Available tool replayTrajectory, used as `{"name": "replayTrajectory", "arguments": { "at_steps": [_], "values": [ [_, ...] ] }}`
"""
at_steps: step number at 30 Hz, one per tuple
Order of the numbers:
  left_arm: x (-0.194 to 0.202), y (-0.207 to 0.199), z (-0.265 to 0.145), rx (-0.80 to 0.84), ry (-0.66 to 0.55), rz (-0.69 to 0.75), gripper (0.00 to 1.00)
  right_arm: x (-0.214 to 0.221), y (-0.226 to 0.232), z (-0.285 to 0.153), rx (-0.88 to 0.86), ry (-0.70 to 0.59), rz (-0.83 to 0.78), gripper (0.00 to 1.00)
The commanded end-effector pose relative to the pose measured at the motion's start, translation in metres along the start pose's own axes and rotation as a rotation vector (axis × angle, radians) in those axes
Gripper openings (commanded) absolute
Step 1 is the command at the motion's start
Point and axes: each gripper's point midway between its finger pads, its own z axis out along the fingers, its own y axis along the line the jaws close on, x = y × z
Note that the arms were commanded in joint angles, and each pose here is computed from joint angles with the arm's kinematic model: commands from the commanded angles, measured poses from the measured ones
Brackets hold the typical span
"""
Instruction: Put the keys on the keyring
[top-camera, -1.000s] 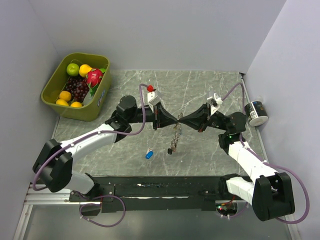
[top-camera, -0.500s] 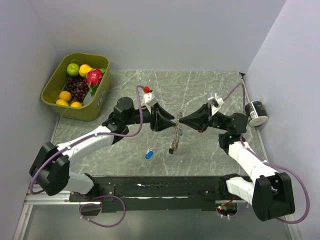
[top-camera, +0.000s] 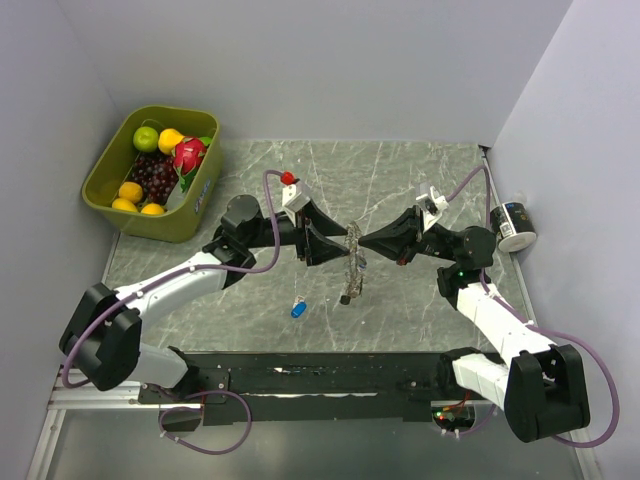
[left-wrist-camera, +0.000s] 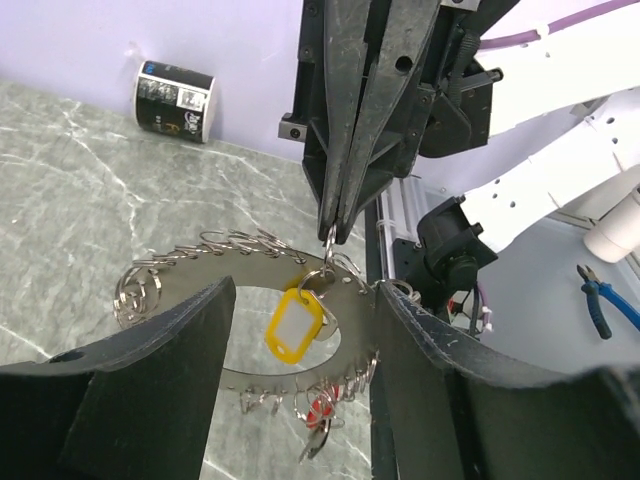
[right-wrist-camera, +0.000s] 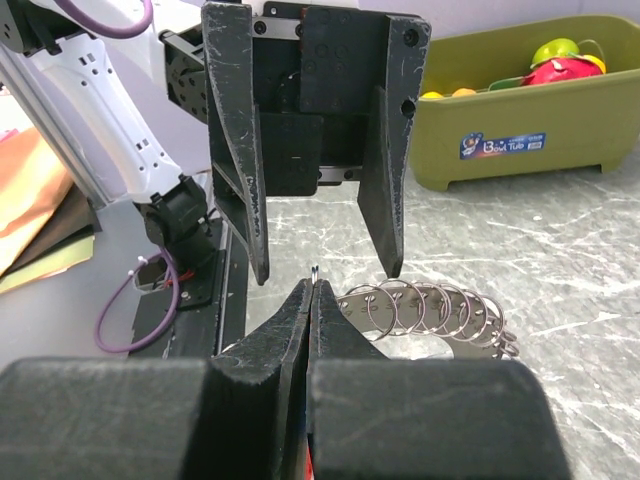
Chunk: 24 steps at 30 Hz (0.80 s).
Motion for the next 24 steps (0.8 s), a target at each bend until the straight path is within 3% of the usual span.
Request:
{"name": "replayTrajectory", "arguments": {
  "at_steps": [1,18,24],
  "values": [
    [-0.0155,-0.0075,0.0057,0.059,-0.033,0.030,0.63,-0.0210,0.0073,0.0019,-0.021,-0.046,-0.105,0.00],
    [-0.0221,-0.0104,0.0107,0.105,-0.051,0.028,0.56,-0.0204,0.0068,0.0020,-0.026,-0.044,-0.097,0.00],
    [-0.0221,-0.0105,0.0127,0.116,-0.049,0.026,0.46,-0.0209,0.0070,0.0022,-0.028,-0.045,-0.099,0.00]
  ]
}}
